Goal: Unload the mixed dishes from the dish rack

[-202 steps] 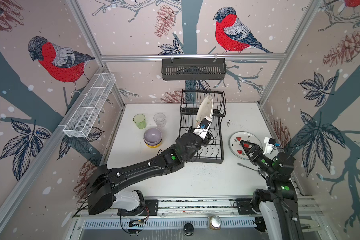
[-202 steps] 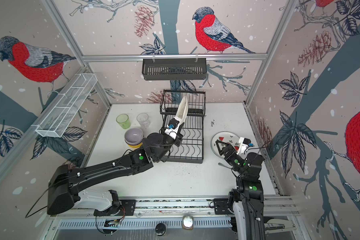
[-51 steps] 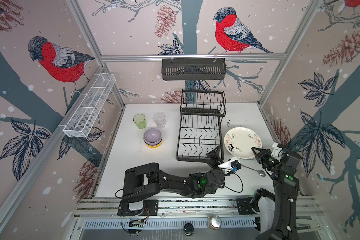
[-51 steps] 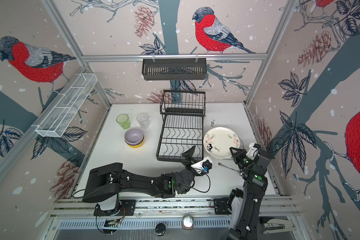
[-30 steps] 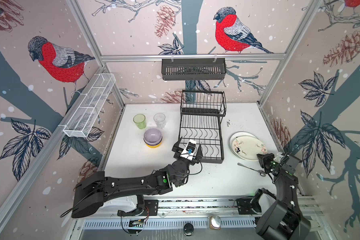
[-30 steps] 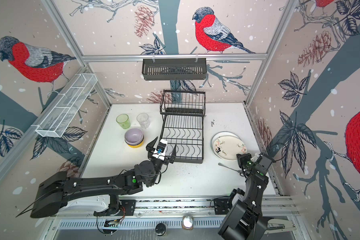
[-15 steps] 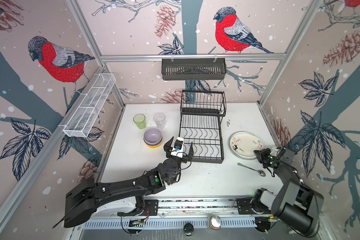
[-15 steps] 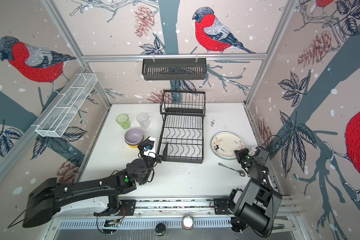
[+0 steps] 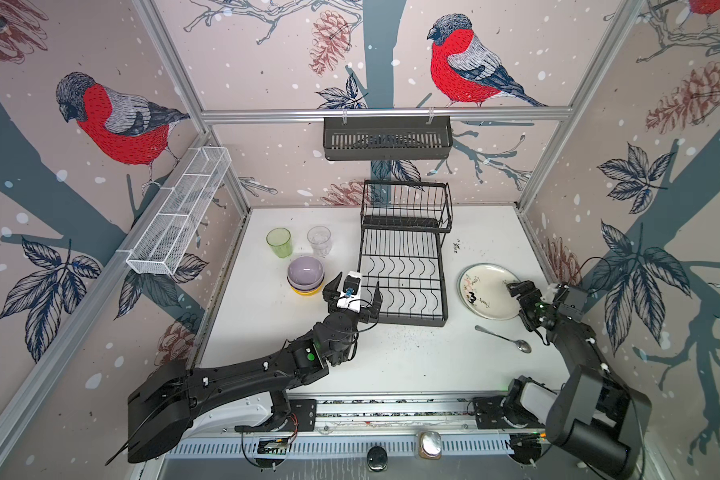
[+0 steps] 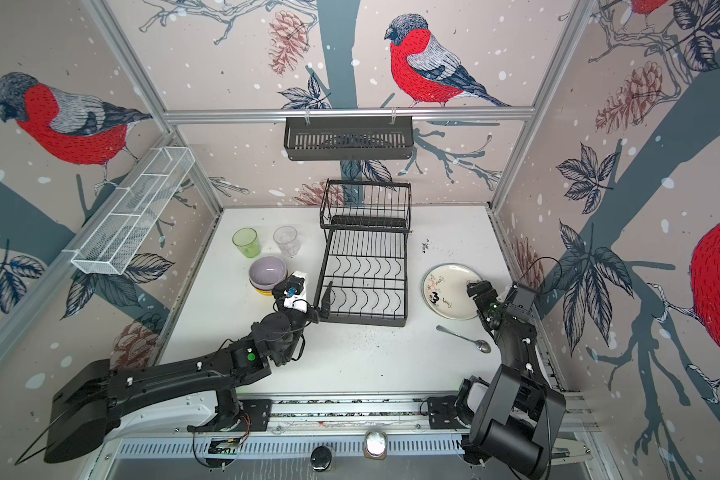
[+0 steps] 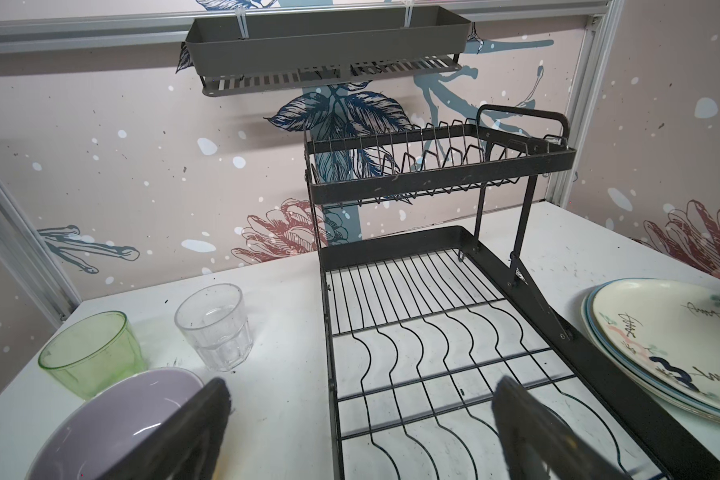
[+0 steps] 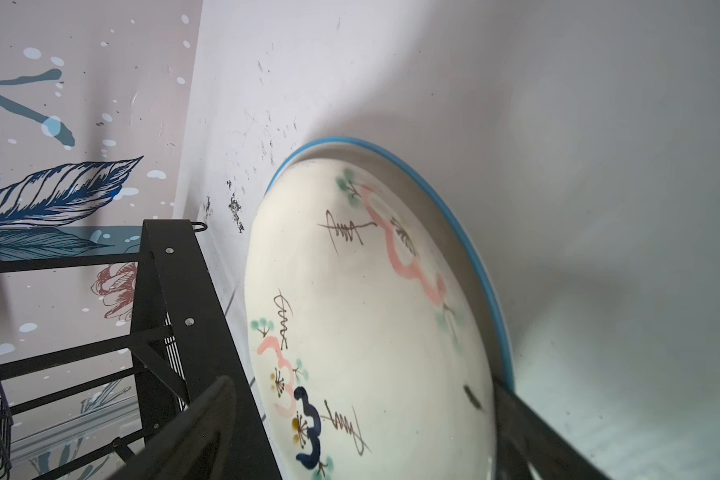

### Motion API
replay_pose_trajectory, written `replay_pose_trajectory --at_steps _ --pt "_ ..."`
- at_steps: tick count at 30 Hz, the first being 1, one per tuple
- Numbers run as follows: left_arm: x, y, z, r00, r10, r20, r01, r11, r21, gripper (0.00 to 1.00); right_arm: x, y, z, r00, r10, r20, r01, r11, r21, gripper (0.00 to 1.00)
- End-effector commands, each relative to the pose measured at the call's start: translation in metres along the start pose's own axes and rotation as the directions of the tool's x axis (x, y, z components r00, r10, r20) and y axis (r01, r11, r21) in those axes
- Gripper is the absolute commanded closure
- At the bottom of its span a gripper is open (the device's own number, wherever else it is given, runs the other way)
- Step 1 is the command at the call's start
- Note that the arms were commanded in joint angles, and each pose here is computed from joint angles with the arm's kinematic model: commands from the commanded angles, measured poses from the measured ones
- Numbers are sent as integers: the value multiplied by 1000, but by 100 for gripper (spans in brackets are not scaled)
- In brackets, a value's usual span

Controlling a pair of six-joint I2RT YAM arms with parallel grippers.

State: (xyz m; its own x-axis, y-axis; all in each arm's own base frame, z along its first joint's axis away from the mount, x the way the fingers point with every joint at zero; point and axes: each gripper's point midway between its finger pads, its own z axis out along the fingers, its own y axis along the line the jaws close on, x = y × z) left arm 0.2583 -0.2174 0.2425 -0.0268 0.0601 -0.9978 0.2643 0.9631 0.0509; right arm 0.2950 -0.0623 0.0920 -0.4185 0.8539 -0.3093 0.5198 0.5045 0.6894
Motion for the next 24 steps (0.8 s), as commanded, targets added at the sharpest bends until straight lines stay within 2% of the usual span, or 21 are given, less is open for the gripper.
replay_pose_trajectory --at_steps 1,6,10,16,21,24 --pt "6 0 3 999 -24 -22 25 1000 17 2 -5 -15 -6 998 -64 24 60 987 151 0" --pt "11 3 7 999 -31 -43 32 999 20 2 -19 -24 -17 985 -151 84 120 949 293 0" --pt "16 0 16 995 -44 -87 49 997 60 2 -26 -4 -25 959 -253 126 209 935 287 0" --pt "14 6 26 992 -62 -113 67 997 39 2 -31 57 -43 876 -400 269 372 916 150 0" --pt "-1 11 24 991 -102 -81 106 993 43 2 -17 118 -57 779 -488 395 540 841 -26 0" --pt "-9 22 25 994 -88 -64 89 996 10 2 -17 136 -67 722 -496 483 584 811 -41 0"
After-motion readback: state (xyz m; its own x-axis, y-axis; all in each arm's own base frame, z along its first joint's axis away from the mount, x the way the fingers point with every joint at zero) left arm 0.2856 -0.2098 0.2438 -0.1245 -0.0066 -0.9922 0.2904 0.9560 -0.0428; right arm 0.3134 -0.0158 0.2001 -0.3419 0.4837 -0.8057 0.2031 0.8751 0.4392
